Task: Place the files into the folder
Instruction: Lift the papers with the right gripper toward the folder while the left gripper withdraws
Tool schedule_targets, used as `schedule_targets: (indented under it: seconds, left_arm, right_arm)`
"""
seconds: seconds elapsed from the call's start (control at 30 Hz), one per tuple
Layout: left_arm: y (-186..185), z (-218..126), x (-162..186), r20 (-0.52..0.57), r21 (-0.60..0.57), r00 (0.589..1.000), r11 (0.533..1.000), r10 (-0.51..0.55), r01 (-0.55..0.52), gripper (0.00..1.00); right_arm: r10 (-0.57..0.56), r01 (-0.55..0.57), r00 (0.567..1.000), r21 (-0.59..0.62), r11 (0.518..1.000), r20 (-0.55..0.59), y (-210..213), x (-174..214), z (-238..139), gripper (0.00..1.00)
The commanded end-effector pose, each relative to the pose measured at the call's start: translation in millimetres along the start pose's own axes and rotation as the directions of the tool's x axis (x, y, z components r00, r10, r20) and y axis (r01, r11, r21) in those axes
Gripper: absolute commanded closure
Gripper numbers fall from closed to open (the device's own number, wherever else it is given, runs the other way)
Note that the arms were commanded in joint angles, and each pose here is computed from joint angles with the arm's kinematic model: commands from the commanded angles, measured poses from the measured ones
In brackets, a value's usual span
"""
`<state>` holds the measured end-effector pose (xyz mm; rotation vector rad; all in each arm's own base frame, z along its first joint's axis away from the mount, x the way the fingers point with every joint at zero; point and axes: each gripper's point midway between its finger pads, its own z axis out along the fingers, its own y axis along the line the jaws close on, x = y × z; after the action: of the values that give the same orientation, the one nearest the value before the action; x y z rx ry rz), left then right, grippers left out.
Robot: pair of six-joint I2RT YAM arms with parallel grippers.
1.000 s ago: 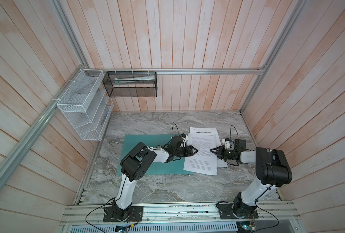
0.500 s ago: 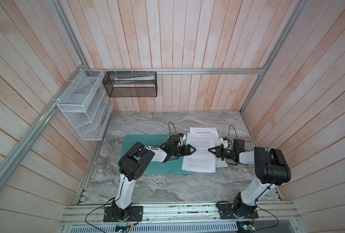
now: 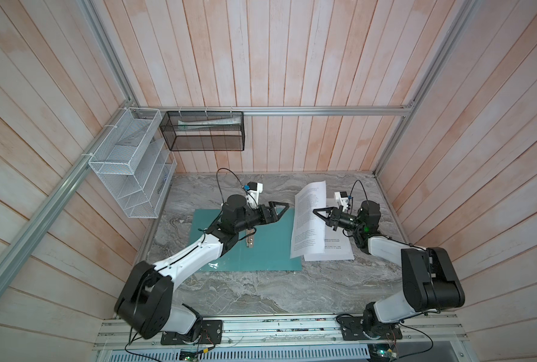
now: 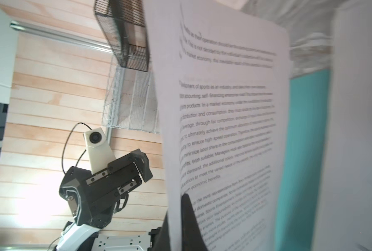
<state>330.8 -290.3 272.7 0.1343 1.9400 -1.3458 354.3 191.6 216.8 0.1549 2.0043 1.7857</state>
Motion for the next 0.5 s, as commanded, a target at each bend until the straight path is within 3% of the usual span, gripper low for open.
schedule_targets:
  seconds: [0.0, 0.27, 0.47]
  left_arm:
    - [34, -41, 15, 0.016, -0.156, 0.999, 0.987, -0.036, 0.039, 0.00]
    - [86, -150, 28, 0.166, -0.389, 0.984, 0.912, -0.067, 0.128, 0.00]
    - [154, -209, 27, 0.318, -0.497, 0.938, 0.818, -0.139, 0.290, 0.00]
  right_arm:
    - [-0.077, 0.078, 0.997, -0.080, 0.994, 0.006, 56, -5, 23, 1.00]
    - [-0.167, 0.148, 0.981, -0.169, 0.974, -0.102, 105, 20, 105, 1.00]
    - [-0.131, 0.103, 0.979, -0.173, 0.979, -0.156, 81, 37, 165, 1.00]
